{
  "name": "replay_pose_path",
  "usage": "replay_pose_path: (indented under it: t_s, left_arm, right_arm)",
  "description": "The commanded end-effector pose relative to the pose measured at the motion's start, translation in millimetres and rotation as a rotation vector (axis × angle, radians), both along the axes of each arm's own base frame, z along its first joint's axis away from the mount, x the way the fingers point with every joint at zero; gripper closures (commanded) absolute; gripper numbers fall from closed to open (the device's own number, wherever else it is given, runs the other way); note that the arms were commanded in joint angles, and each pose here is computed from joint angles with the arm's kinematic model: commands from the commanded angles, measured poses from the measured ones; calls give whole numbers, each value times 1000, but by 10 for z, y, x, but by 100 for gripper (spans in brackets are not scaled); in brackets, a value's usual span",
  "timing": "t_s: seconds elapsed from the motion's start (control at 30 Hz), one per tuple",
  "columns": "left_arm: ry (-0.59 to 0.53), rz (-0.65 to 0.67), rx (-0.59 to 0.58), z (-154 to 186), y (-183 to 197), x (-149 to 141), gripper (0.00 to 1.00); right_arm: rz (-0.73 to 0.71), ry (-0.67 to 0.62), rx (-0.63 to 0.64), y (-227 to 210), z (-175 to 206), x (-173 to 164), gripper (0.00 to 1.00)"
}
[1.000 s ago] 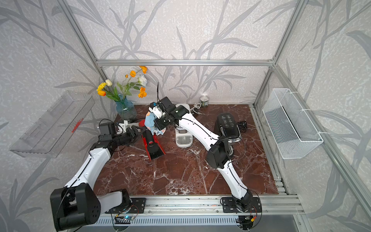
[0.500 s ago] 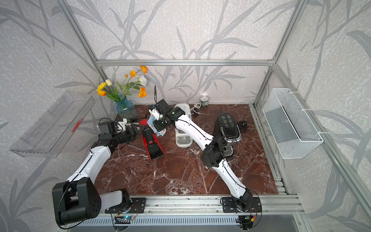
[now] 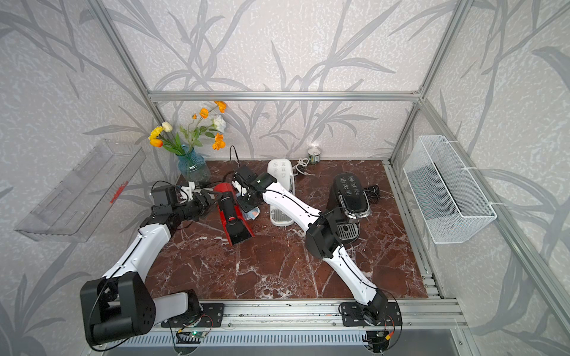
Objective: Wipe the surface of a coffee machine
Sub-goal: Wipe the dirt from the surface of the coffee machine.
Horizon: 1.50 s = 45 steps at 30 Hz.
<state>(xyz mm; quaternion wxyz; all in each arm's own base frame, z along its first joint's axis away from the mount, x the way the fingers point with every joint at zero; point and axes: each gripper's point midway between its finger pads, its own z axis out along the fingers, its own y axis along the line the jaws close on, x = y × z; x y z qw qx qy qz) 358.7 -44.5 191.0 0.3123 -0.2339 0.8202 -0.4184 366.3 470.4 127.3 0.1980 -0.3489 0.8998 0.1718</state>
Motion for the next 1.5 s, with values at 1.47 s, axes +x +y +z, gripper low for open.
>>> replay_pose_path:
  t_s: [1.47]
  left_arm:
    - [20, -85, -26, 26, -260, -117, 31]
  right_arm:
    - [156, -79, 456, 616, 1243, -468, 100]
